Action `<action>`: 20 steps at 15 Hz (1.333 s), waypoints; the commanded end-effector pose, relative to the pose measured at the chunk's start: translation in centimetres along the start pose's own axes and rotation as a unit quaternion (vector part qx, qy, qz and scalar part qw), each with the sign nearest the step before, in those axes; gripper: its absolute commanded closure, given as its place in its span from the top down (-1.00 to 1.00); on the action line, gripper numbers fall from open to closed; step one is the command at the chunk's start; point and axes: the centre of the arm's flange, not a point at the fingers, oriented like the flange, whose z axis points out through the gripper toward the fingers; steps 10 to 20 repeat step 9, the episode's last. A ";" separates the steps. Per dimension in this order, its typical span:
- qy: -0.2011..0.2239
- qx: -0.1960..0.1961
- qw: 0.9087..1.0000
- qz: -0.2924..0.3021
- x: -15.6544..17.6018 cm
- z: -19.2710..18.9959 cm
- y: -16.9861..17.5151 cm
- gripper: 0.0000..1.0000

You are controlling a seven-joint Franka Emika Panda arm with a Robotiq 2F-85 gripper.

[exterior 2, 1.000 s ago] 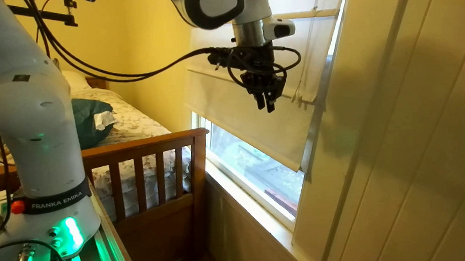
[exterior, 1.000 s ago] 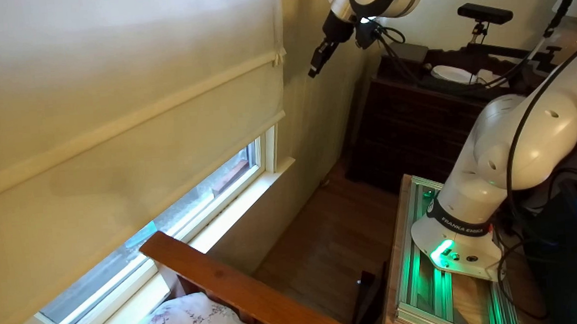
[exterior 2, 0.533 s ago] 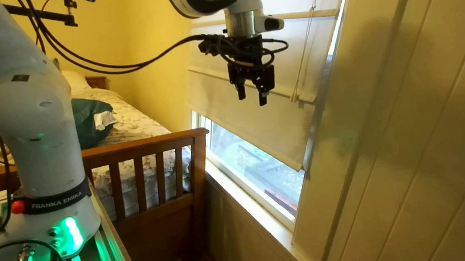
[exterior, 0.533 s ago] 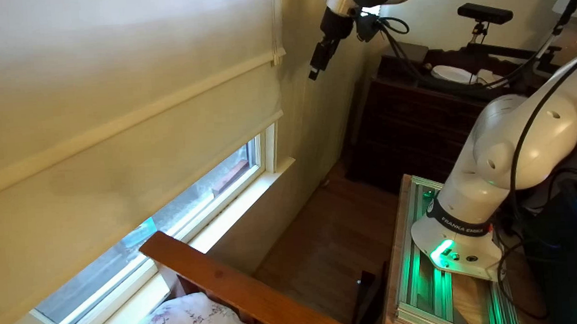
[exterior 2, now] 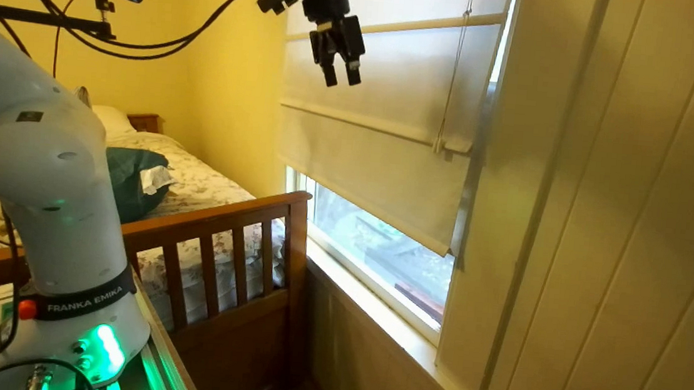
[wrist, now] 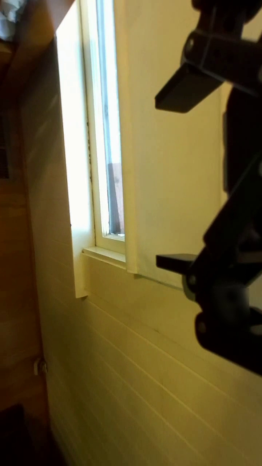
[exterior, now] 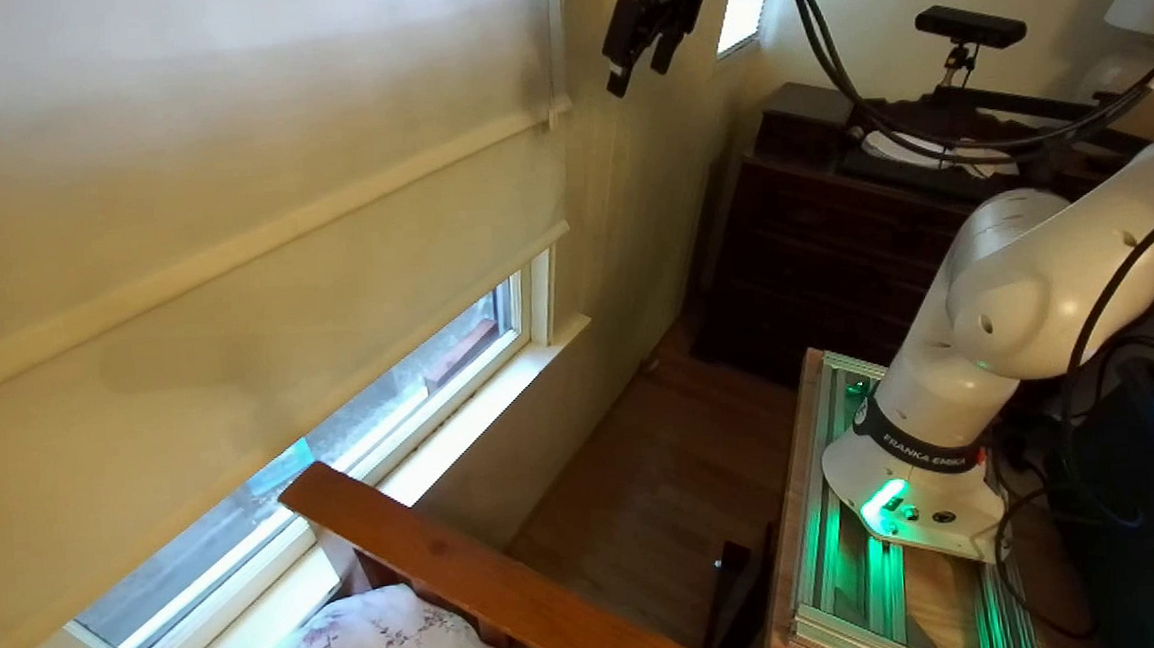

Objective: Pull the blinds up

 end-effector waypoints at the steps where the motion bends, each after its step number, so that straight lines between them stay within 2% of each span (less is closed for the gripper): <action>1: 0.022 -0.026 0.998 0.044 -0.6 -4.0 -1.9 1.00; 3: 0.047 -0.026 0.998 0.025 -0.7 -4.8 -2.3 1.00; 4: 0.030 -0.013 0.999 0.029 -0.4 -3.7 -2.3 1.00; 20: 0.039 -0.016 0.999 0.026 -0.5 -4.4 -2.4 1.00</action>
